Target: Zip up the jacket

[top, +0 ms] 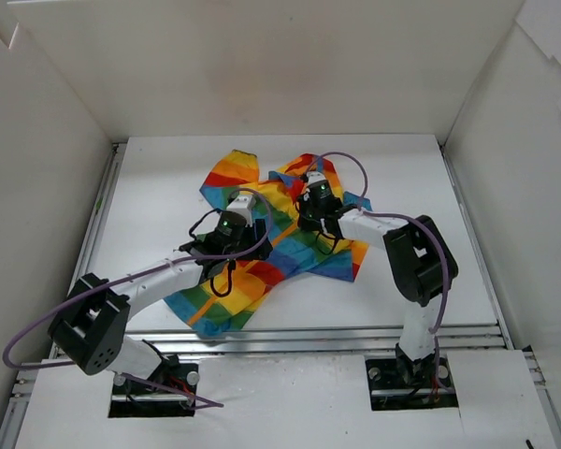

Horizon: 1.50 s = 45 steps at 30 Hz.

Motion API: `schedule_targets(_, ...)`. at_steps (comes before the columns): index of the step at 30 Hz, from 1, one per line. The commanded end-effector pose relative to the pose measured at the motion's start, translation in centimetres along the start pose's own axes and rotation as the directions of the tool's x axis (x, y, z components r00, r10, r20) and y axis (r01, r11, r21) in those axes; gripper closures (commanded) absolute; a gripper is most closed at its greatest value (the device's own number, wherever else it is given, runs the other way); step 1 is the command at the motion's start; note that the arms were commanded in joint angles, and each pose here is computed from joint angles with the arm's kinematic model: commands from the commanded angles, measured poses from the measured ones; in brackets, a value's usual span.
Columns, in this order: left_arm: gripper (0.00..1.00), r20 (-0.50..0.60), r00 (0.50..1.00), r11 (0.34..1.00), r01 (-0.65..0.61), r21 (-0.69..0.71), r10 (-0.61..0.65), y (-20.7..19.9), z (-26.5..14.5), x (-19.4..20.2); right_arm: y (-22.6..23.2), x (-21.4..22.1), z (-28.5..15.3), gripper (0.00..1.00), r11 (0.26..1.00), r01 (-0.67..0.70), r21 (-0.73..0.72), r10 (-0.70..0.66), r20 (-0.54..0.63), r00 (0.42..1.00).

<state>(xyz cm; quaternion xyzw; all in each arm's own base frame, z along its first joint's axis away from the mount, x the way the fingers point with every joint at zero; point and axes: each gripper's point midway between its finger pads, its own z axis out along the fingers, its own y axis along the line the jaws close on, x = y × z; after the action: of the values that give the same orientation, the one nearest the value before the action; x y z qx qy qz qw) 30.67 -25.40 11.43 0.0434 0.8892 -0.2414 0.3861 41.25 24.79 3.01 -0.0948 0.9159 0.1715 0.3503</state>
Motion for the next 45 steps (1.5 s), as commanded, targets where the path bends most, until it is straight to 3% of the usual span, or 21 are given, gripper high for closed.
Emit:
schedule_targets(1, 0.44, 0.150, 0.987, 0.997, -0.059, 0.040, 0.053, -1.8, 0.3, -5.0, 1.6, -5.1, -3.6, 1.00, 1.000, 0.015, -0.019, -0.012, 0.149, 0.989)
schedule_targets(2, 0.35, 0.177, 0.981, 0.995, -0.093, 0.047, 0.083, -2.2, 0.4, -5.8, 1.8, -5.4, -4.3, 1.00, 0.999, 0.015, -0.028, -0.010, 0.162, 0.987)
schedule_targets(6, 0.22, 0.198, 0.960, 0.976, -0.211, 0.051, 0.197, -3.7, 2.1, -6.3, 2.9, -6.7, -6.3, 1.00, 0.998, 0.013, -0.067, 0.000, 0.194, 0.981)
schedule_targets(19, 0.15, 0.295, 0.861, 0.909, -0.409, -0.084, 0.415, -5.3, 5.9, -8.3, 6.2, -8.0, -11.5, 1.00, 0.959, -0.018, -0.282, 0.068, 0.169, 0.983)
schedule_targets(21, 0.24, 0.298, 0.859, 0.907, -0.413, -0.076, 0.416, -5.7, 6.4, -8.5, 6.4, -8.1, -12.0, 1.00, 0.952, -0.025, -0.305, 0.079, 0.165, 0.983)
schedule_targets(23, 0.57, 0.313, 0.856, 0.907, -0.418, -0.048, 0.411, -6.3, 6.4, -8.7, 6.2, -8.0, -12.1, 1.00, 0.951, -0.034, -0.308, 0.088, 0.163, 0.983)
schedule_targets(25, 1.00, 0.316, 0.867, 0.920, -0.387, -0.064, 0.386, -6.1, 6.2, -8.9, 6.1, -8.1, -12.1, 1.00, 0.947, -0.044, -0.318, 0.101, 0.164, 0.981)
schedule_targets(34, 1.00, 0.318, 0.891, 0.944, -0.328, -0.045, 0.325, -3.8, 2.6, -7.7, 2.5, -11.9, -12.6, 1.00, 0.952, -0.140, -0.272, 0.210, 0.252, 0.945)
schedule_targets(41, 1.00, 0.288, 0.916, 0.957, -0.291, 0.003, 0.278, -3.0, 1.4, -5.1, -2.3, -17.7, -12.1, 1.00, 0.933, -0.256, -0.252, 0.337, 0.372, 0.865)
schedule_targets(45, 1.00, 0.292, 0.909, 0.951, -0.310, 0.000, 0.296, -3.3, 1.8, -6.1, -1.6, -20.1, -12.3, 1.00, 0.927, -0.234, -0.295, 0.335, 0.367, 0.868)
